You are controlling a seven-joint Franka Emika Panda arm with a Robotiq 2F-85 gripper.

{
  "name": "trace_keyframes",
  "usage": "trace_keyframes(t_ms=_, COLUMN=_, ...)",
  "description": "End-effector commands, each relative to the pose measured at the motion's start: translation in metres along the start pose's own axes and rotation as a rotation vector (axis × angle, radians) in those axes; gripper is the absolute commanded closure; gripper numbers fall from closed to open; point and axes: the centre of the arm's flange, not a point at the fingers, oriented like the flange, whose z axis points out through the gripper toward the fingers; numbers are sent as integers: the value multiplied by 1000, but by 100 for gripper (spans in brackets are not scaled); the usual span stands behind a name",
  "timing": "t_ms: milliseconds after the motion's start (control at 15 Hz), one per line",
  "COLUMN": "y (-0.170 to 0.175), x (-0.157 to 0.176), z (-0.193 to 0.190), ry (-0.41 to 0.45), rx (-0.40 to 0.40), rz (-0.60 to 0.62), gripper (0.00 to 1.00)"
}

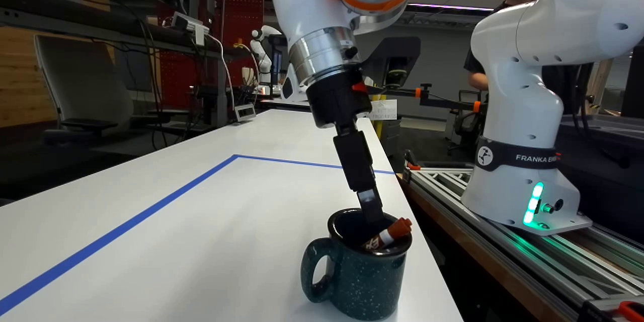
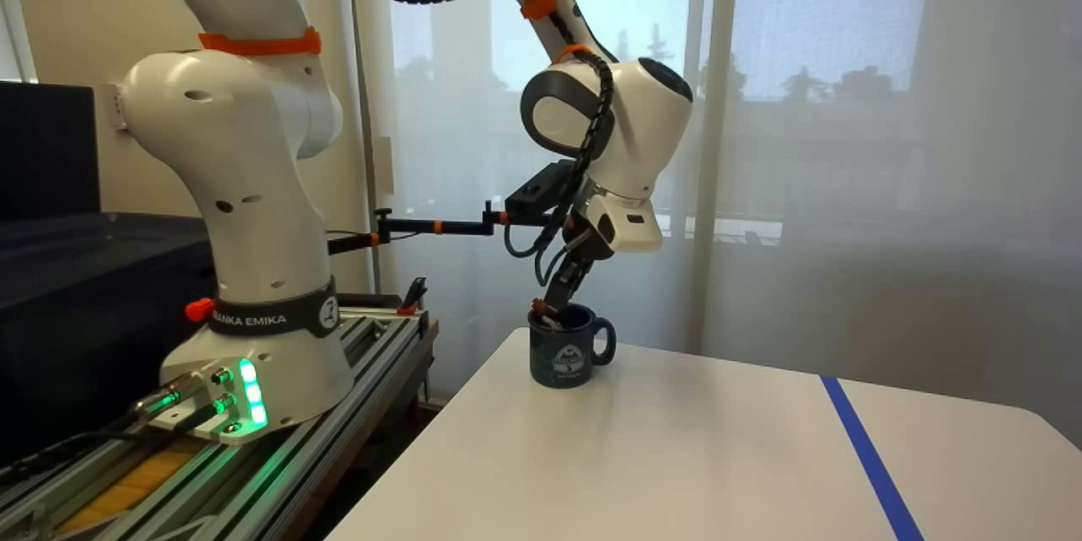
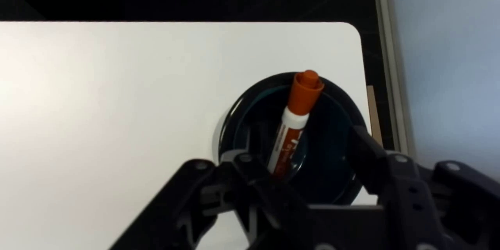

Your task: Put the marker on the table

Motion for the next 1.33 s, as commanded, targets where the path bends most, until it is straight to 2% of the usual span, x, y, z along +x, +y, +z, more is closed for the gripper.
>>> trace_keyframes(t_ms=0, y=-9, x=5, z=0, ry=15, rx=-16, rz=2, gripper=40)
trace_keyframes(t_ms=267, y=-15, x=9, z=4, ry=7, rx=-21, rz=-4, gripper=49)
trace_keyframes(t_ms=400, y=-18, x=11, z=8, ry=1, rx=-25, rz=-7, gripper=58)
trace_keyframes(t_ms=467, y=-19, x=12, z=10, ry=-5, rx=-27, rz=-8, gripper=58)
trace_keyframes(t_ms=533, y=-20, x=13, z=12, ry=-10, rx=-30, rz=-10, gripper=53)
trace_keyframes(t_ms=600, y=-21, x=14, z=15, ry=-13, rx=-33, rz=-9, gripper=58)
trace_keyframes(t_ms=800, y=-20, x=18, z=21, ry=-27, rx=-41, rz=-8, gripper=53)
trace_keyframes(t_ms=1267, y=-20, x=26, z=33, ry=-55, rx=-48, rz=-1, gripper=60)
